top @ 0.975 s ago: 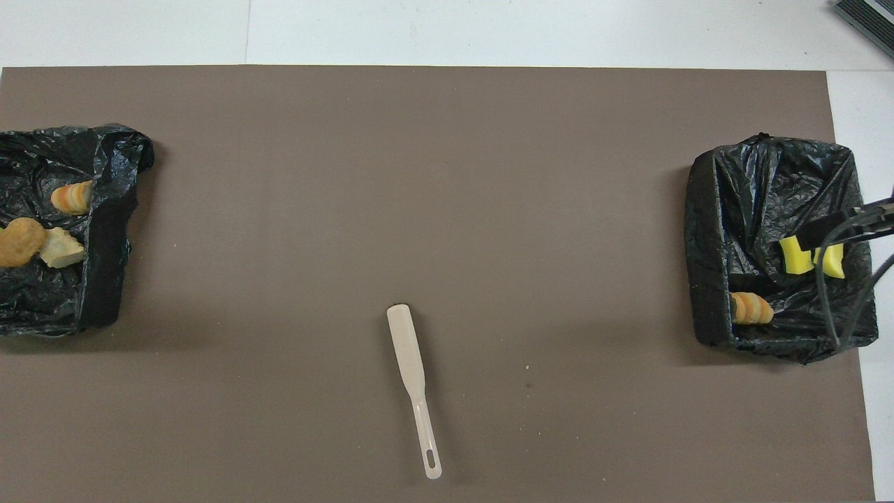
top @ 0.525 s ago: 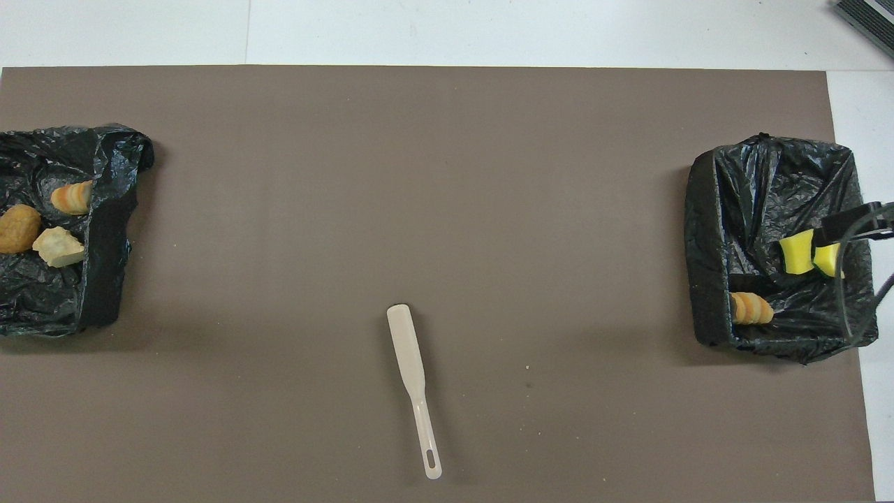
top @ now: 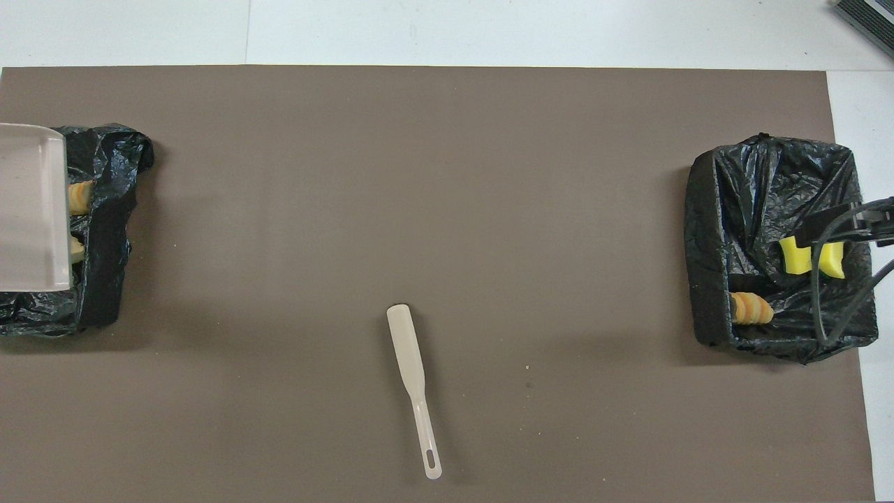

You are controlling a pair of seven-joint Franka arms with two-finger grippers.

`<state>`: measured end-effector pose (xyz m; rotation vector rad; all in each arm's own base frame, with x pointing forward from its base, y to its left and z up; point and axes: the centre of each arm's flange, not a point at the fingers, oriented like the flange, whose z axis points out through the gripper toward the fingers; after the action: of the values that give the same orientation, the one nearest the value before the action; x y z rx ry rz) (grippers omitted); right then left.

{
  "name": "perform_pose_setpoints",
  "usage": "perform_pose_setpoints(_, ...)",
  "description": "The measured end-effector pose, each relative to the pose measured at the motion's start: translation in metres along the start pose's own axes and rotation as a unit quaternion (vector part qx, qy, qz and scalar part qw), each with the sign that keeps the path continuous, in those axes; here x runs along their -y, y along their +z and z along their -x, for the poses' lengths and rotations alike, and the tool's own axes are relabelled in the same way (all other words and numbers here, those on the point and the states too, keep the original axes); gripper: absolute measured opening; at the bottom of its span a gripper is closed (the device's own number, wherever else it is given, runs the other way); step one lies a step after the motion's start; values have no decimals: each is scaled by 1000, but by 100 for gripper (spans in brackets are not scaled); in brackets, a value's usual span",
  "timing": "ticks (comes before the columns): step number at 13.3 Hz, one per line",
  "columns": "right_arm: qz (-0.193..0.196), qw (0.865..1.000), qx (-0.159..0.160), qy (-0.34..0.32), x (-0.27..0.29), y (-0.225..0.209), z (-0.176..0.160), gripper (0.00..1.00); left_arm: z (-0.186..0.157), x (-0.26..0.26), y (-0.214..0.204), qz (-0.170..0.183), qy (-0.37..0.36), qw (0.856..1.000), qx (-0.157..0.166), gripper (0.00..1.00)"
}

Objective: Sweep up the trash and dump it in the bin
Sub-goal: 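Bring the empty dustpan back toward the table center with the left gripper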

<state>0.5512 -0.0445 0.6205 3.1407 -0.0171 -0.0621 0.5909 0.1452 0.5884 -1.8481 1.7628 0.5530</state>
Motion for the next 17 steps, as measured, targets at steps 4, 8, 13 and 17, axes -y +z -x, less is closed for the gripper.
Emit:
perform_pose_setpoints(4,-6,1000,2,0,5,2,0,100,-63,-20,-24,31,-34,998,-44,32)
perform_pose_setpoints(8,-6,1000,2,-2,8,2,0,100,-105,-34,-12,81,-86,989,-84,32)
perform_pose_setpoints(13,-6,1000,2,-2,7,2,0,100,-195,-50,-33,116,-165,971,-125,32)
perform_pose_setpoints(17,-6,1000,2,-2,7,2,0,100,-281,-67,-62,152,-286,934,-151,32)
